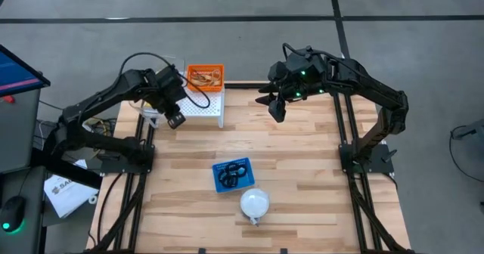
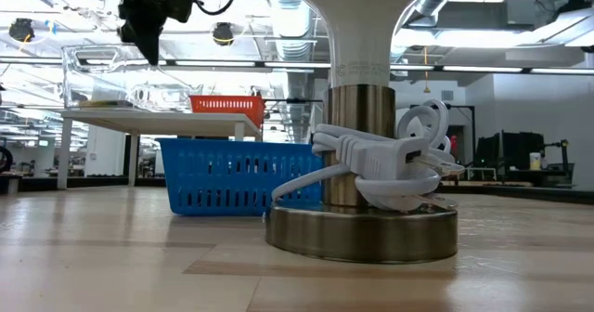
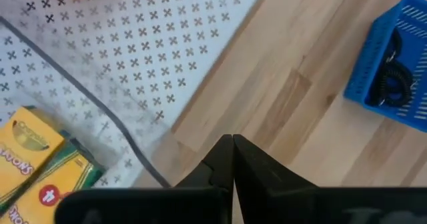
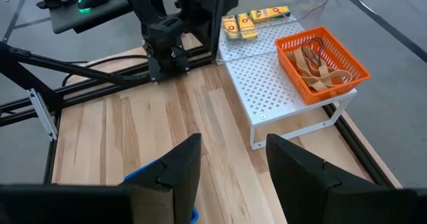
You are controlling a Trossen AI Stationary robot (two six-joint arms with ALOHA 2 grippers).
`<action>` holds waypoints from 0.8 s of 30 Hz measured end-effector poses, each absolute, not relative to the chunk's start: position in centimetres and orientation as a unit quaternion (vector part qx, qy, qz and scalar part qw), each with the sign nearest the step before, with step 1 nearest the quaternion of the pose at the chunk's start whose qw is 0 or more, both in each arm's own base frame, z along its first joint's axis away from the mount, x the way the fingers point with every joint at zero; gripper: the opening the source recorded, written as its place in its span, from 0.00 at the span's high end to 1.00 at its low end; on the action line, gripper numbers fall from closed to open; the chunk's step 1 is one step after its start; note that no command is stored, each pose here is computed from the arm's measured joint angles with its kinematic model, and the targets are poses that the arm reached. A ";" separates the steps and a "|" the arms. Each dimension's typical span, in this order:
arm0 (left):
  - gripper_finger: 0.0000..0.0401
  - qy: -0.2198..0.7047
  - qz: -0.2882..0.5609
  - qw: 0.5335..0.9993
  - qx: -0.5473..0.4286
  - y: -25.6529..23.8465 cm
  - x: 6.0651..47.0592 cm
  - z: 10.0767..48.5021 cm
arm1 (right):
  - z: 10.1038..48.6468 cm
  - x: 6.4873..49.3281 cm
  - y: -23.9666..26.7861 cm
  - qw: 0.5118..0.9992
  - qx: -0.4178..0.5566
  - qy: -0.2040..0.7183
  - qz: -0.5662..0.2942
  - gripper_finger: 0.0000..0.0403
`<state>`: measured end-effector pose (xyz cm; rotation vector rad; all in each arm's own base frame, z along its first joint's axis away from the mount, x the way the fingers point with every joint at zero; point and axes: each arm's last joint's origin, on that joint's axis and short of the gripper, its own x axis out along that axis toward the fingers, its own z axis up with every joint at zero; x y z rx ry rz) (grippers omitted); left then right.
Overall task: Pick & Place Office Desk Supplies
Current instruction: Adjust the transparent bin on the shelf
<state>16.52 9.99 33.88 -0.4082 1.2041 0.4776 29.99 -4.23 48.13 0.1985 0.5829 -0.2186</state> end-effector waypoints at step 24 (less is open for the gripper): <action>1.00 0.602 0.192 0.757 -0.166 9.9 15.8 33.5 | 48.1 30.0 -4.0 0.946 0.107 0.287 -0.107 0.59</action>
